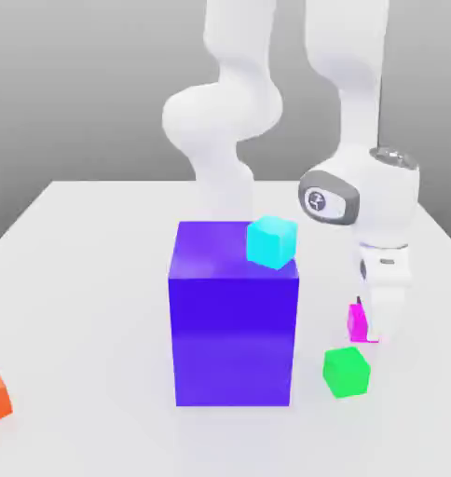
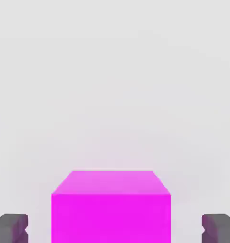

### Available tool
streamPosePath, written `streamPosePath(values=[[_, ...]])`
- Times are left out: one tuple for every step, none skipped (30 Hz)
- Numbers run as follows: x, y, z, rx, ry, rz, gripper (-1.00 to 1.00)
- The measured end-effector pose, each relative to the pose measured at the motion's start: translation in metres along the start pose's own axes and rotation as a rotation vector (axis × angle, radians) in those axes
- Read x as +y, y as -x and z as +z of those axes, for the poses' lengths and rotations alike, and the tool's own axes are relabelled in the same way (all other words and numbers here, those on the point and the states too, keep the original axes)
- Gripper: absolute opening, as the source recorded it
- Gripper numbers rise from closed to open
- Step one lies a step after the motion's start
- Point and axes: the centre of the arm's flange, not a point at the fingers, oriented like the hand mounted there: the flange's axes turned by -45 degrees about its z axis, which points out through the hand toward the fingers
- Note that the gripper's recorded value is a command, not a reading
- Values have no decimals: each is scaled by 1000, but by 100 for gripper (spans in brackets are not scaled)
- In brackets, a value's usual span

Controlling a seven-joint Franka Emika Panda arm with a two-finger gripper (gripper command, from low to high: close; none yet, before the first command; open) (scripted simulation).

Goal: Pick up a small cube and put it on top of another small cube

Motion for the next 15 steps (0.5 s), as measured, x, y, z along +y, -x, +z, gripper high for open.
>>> streamPosePath(values=[[0,0,0,0,0,0,-100],[0,0,0,-1,0,0,-100],[0,0,0,-1,-1,0,-100],[-1,1,4,-2,0,0,-100],[0,0,2,-2,1,0,-100],[0,0,-3,-1,1,0,-100],[1,-1,-9,0,0,-1,-100],[1,-1,-17,1,0,-1,-100],[2,-2,-24,0,0,-1,-100],[2,-2,-32,0,0,-1,-100],[1,-2,-39,-1,0,-3,-100],[1,-1,-46,-2,1,-2,-100],[-1,-1,-54,-3,2,-3,-100],[3,1,-59,-3,2,-12,-100],[10,3,-64,-3,3,-28,-100]])
